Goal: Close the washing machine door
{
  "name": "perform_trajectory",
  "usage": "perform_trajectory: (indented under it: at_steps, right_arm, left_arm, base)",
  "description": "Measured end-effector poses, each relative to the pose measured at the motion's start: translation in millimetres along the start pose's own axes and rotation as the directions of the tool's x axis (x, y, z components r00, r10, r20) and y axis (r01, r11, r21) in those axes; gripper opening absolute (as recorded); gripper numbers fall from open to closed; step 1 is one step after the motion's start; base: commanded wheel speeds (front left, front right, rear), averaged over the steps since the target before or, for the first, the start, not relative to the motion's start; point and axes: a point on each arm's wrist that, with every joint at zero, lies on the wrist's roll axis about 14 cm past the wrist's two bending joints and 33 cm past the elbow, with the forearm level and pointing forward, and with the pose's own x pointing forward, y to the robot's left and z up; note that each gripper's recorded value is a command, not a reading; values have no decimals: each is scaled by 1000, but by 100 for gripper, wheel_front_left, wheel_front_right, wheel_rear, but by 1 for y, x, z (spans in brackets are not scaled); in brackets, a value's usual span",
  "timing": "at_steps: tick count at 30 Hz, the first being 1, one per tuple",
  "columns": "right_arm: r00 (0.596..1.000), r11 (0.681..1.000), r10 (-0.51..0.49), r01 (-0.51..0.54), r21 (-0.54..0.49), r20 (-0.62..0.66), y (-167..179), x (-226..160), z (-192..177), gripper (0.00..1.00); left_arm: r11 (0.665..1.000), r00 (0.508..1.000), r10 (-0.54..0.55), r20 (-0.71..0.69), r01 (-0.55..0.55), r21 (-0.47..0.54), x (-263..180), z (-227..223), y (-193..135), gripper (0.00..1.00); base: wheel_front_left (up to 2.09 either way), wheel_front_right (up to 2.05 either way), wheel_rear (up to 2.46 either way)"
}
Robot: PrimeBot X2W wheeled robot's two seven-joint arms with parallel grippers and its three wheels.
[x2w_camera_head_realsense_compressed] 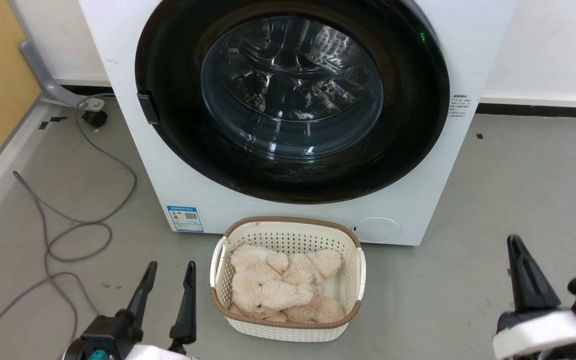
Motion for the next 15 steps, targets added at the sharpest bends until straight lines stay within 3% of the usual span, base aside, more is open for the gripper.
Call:
perform_trajectory:
  at_steps: [3,4,5,15]
  right_arm:
    - [1000,1000,-22,22,5,-6,1,-10,-4,2]
    - [1000,1000,-26,26,1,-7,2,-13,-5,44]
    - [1000,1000,-27,27,-7,-8,3,-15,-5,100]
    - [999,999,-39,39,-4,-22,9,-25,-11,100]
  left_arm:
    - [1000,1000,1,-16,-1,-2,-4,-5,0,100]
    - [1000,1000,3,-19,-3,0,-5,-6,-1,100]
    - [1000,1000,4,-23,-4,1,-5,-7,-1,100]
    - [1000,999,5,-37,-5,18,-7,-11,-4,100]
  base:
    - [0,0,0]
    - [0,0,0]
    - [0,0,0]
    - [0,0,0]
